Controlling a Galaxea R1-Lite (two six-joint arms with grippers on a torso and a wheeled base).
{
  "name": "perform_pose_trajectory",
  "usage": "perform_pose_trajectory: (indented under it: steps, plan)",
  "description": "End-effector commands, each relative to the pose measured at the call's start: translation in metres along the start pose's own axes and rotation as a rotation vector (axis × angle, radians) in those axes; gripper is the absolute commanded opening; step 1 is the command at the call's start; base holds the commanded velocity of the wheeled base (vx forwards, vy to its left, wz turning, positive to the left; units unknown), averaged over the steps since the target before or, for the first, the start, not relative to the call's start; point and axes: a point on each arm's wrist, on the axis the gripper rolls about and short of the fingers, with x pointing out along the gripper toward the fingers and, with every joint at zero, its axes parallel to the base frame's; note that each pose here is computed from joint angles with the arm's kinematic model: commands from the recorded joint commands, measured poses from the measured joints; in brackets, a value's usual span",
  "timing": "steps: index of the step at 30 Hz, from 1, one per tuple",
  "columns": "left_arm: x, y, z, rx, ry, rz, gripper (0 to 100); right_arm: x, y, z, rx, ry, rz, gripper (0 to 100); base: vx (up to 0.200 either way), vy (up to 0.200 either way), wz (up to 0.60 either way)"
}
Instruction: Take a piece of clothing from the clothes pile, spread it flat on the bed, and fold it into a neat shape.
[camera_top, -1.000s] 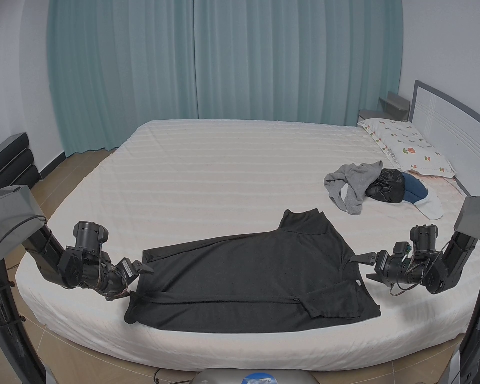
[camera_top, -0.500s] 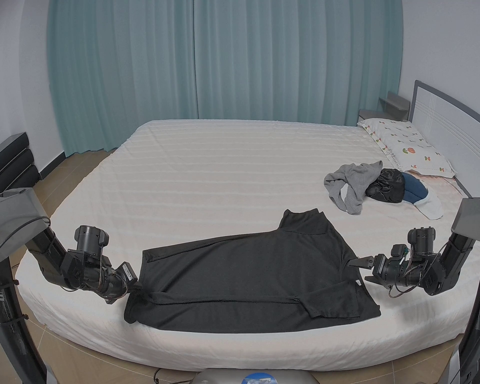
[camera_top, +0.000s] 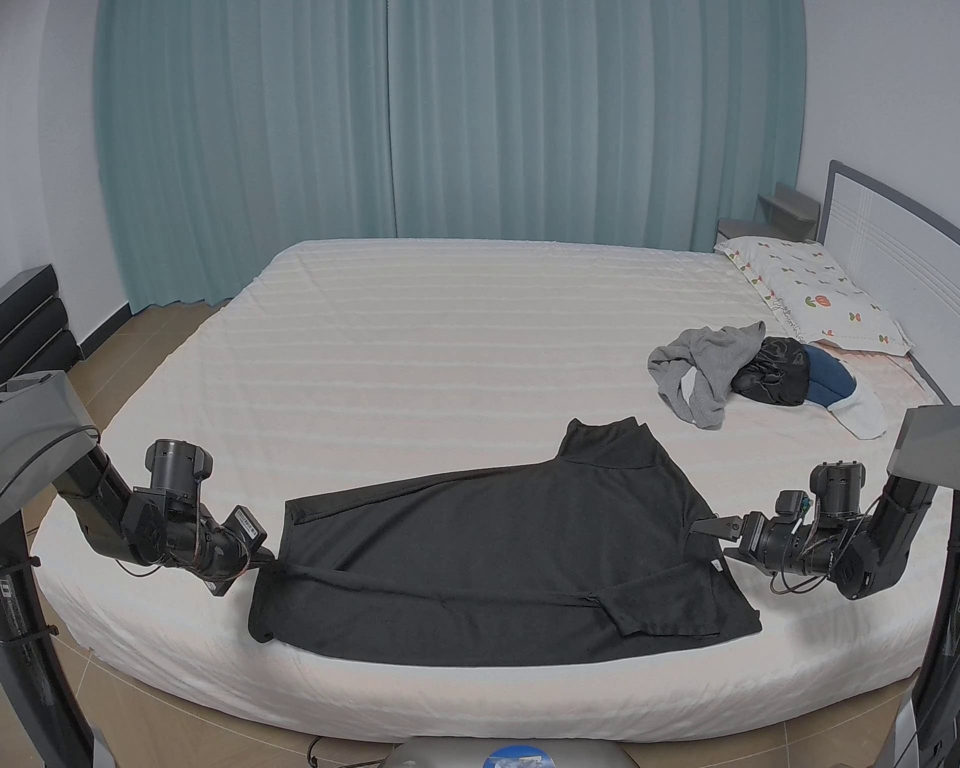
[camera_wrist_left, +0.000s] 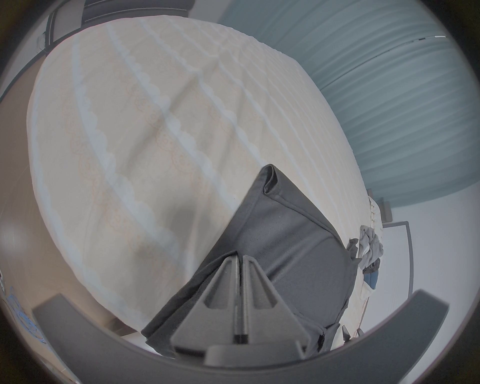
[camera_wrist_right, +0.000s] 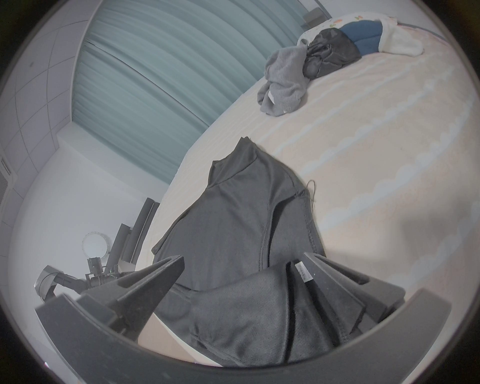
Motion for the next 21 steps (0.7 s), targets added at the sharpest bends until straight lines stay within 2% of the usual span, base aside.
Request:
perform_pose_trajectory:
  steps: [1,8,21]
  plan:
    - [0.003,0.002,0.001,-0.005,-0.005,0.009,0,0.005,-0.008,-0.006,0.016,0.031,0.003,100,0.000,0.000,0.00]
    - [0.007,0.002,0.002,-0.006,-0.029,0.039,0,0.005,-0.010,-0.007,0.002,0.047,0.029,100,0.000,0.000,0.00]
    - [0.006,0.002,0.002,-0.006,-0.026,0.040,0,0.016,-0.017,-0.013,-0.012,0.060,0.032,100,0.000,0.000,0.00]
